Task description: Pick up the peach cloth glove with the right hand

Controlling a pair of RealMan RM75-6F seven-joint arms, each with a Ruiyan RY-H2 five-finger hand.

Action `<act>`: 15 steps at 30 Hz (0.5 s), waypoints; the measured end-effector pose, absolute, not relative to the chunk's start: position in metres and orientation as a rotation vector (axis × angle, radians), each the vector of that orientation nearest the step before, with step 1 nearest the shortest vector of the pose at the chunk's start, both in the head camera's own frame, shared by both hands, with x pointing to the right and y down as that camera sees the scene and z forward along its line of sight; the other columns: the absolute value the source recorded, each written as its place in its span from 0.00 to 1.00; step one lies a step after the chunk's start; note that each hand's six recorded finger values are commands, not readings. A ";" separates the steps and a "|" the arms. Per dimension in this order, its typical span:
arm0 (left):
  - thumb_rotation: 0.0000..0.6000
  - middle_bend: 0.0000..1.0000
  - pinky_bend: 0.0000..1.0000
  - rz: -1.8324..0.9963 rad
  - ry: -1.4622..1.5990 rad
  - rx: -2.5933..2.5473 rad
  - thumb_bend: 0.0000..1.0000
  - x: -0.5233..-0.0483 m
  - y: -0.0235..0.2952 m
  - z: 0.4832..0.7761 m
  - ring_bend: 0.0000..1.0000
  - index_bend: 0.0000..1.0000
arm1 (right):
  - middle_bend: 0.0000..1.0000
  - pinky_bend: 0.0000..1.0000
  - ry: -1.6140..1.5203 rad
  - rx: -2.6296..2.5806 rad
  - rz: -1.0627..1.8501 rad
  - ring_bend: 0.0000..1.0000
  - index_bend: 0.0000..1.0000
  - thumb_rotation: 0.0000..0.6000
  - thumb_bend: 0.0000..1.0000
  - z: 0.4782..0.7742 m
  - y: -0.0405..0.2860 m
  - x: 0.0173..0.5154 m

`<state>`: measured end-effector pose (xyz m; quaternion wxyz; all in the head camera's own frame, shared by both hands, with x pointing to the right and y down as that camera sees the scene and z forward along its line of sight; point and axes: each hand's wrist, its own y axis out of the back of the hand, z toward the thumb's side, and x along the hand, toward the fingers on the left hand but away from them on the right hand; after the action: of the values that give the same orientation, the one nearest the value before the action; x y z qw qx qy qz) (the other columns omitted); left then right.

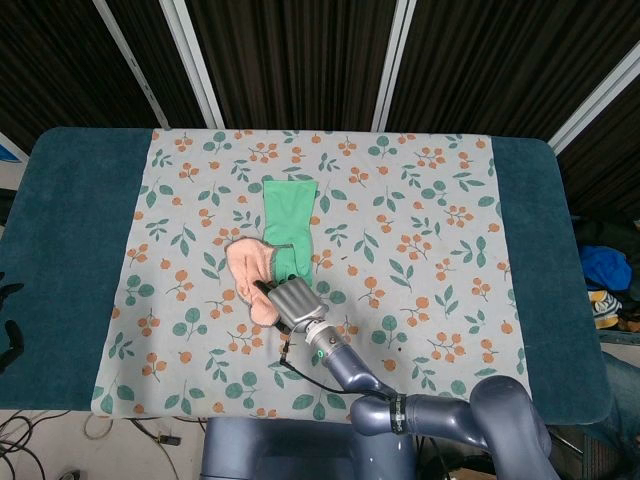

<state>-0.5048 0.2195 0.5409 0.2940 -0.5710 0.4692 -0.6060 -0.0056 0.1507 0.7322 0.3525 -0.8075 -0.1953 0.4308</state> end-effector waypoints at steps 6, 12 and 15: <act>1.00 0.08 0.03 -1.614 1.249 -1.518 0.70 -0.505 0.220 0.541 0.09 0.21 | 0.54 0.47 -0.580 -2.100 1.111 0.61 0.43 1.00 0.44 0.730 0.148 0.001; 1.00 0.08 0.03 -1.617 1.255 -1.519 0.70 -0.505 0.220 0.540 0.09 0.21 | 0.64 0.47 -0.604 -2.111 1.128 0.64 0.63 1.00 0.47 0.730 0.145 0.012; 1.00 0.08 0.03 -1.618 1.259 -1.520 0.70 -0.505 0.219 0.540 0.09 0.21 | 0.65 0.49 -0.642 -2.113 1.126 0.66 0.70 1.00 0.49 0.725 0.140 0.020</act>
<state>-0.5054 0.2190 0.5401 0.2904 -0.5698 0.4720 -0.6067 0.0195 0.1403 0.7254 0.3251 -0.8061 -0.2450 0.4295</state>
